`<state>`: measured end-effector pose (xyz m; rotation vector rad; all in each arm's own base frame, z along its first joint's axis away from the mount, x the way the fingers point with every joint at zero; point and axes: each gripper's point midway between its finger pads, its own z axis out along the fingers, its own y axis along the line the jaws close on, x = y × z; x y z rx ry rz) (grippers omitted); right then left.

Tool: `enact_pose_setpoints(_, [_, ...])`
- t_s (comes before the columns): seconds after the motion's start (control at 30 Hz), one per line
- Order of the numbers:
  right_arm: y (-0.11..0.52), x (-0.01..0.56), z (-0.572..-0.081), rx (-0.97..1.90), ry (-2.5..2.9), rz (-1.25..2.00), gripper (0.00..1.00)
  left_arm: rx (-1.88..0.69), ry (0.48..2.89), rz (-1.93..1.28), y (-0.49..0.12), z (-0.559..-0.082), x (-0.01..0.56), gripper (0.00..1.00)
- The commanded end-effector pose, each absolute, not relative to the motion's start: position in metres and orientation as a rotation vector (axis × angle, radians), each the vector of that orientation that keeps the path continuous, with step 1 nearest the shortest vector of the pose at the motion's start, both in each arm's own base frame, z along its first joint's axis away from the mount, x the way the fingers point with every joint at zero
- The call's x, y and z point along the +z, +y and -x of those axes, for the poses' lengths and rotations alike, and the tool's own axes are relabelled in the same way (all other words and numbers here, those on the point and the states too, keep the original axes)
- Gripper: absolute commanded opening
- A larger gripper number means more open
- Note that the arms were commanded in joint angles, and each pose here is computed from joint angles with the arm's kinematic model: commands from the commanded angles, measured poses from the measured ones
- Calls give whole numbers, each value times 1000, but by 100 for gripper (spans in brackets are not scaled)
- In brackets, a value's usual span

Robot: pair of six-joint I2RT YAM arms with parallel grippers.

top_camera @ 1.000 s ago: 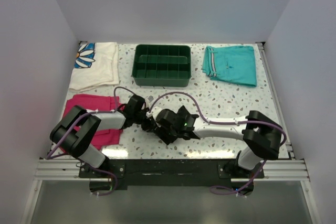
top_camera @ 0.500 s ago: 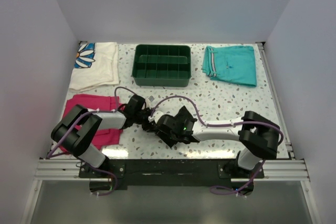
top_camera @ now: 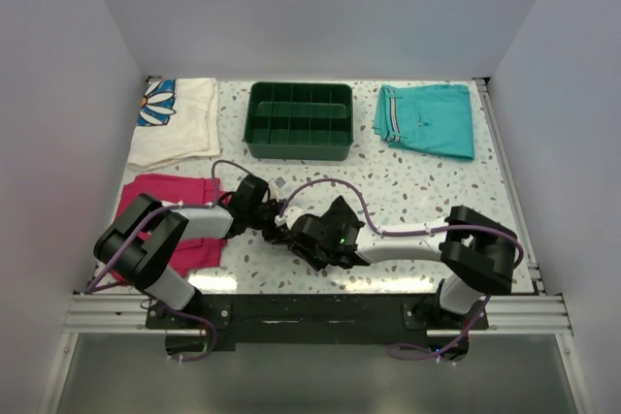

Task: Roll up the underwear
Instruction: Roll the underwear to the center of the board.

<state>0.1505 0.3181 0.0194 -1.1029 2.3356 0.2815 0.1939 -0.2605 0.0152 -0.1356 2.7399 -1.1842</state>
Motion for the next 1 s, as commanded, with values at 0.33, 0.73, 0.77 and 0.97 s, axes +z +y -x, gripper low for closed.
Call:
enact_pose_setpoints(0.33, [323, 23, -128, 834, 2474, 844, 19, -827, 2768, 263, -194, -222, 5, 45])
enact_pose_setpoints(0.73, [311, 28, -129, 1214, 2559, 532, 21, -901, 2711, 196, -200, -234, 19, 46])
enact_pose_setpoints(0.77, [311, 28, -129, 1230, 2565, 512, 21, -925, 2694, 181, -203, -235, 22, 46])
enact_pose_setpoints(0.97, [295, 15, -134, 1213, 2691, 250, 16, -1047, 2626, 111, -215, -234, 37, 53])
